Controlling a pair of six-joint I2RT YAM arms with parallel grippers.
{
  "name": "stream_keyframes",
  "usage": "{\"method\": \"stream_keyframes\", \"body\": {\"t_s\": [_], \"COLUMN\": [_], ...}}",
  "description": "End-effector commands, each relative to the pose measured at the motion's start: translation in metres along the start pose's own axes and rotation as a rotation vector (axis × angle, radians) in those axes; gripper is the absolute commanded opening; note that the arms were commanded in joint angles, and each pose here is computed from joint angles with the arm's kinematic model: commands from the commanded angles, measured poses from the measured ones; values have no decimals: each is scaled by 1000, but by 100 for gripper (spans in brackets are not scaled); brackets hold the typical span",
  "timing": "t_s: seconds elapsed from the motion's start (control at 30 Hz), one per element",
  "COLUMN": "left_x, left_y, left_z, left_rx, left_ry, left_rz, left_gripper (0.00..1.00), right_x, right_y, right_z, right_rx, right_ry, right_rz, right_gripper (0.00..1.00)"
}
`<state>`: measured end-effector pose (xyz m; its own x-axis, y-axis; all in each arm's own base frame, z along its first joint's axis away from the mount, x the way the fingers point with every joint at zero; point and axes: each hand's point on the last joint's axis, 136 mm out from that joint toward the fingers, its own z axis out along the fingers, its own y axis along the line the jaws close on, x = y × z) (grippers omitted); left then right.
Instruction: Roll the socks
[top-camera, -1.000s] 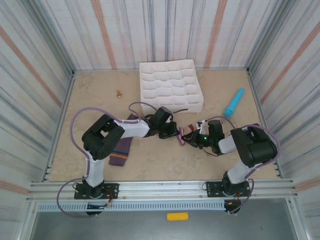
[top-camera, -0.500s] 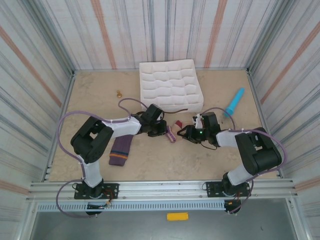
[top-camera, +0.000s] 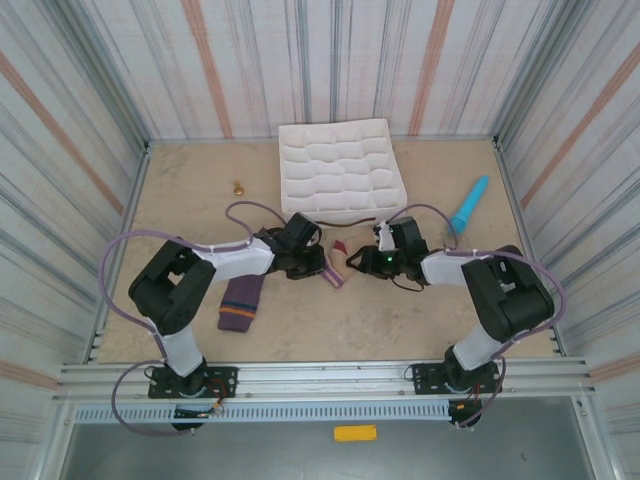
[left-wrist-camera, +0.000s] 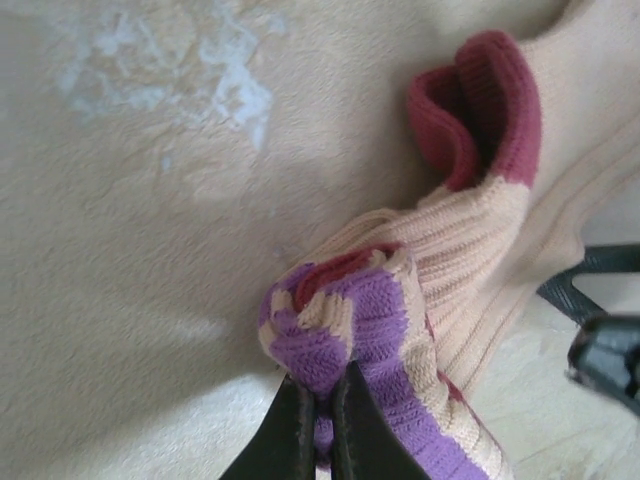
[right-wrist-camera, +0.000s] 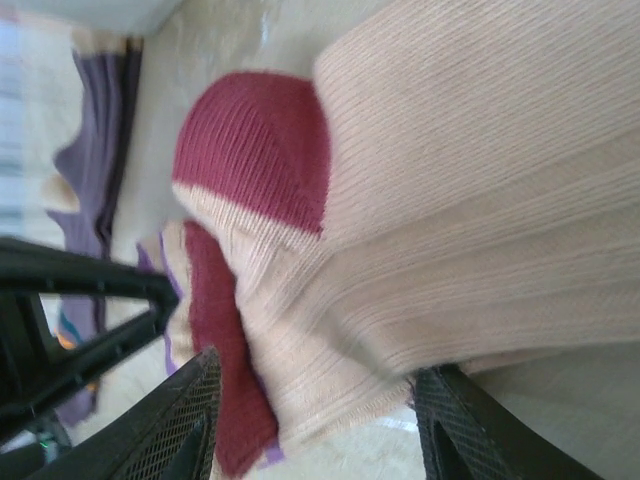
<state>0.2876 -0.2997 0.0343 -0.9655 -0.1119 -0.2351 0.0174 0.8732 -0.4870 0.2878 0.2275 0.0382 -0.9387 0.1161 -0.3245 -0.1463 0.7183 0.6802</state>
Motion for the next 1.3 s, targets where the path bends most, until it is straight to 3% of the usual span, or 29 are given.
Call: {"method": "stream_keyframes", "body": {"t_s": [0.0, 0.33, 0.6, 1.13, 1.27], "left_x": [12, 17, 18, 20, 21], "left_y": [25, 27, 21, 15, 15], "left_z": [-8, -16, -15, -11, -9], "left_rx": [-99, -119, -98, -59, -52], "left_ry": [28, 38, 57, 79, 86], "left_rz": [-45, -40, -44, -53, -60], "left_gripper": [0, 0, 0, 0, 0], "right_x": [16, 47, 65, 62, 62], "right_y": [-5, 41, 67, 65, 58], "right_z": [-13, -30, -8, 26, 33], "right_rx": [155, 335, 459, 553, 565], "right_ry": [-9, -150, -272, -345, -329], "right_rz": [-167, -686, -1034, -1170, -1161], "right_gripper": [56, 64, 59, 54, 46]}}
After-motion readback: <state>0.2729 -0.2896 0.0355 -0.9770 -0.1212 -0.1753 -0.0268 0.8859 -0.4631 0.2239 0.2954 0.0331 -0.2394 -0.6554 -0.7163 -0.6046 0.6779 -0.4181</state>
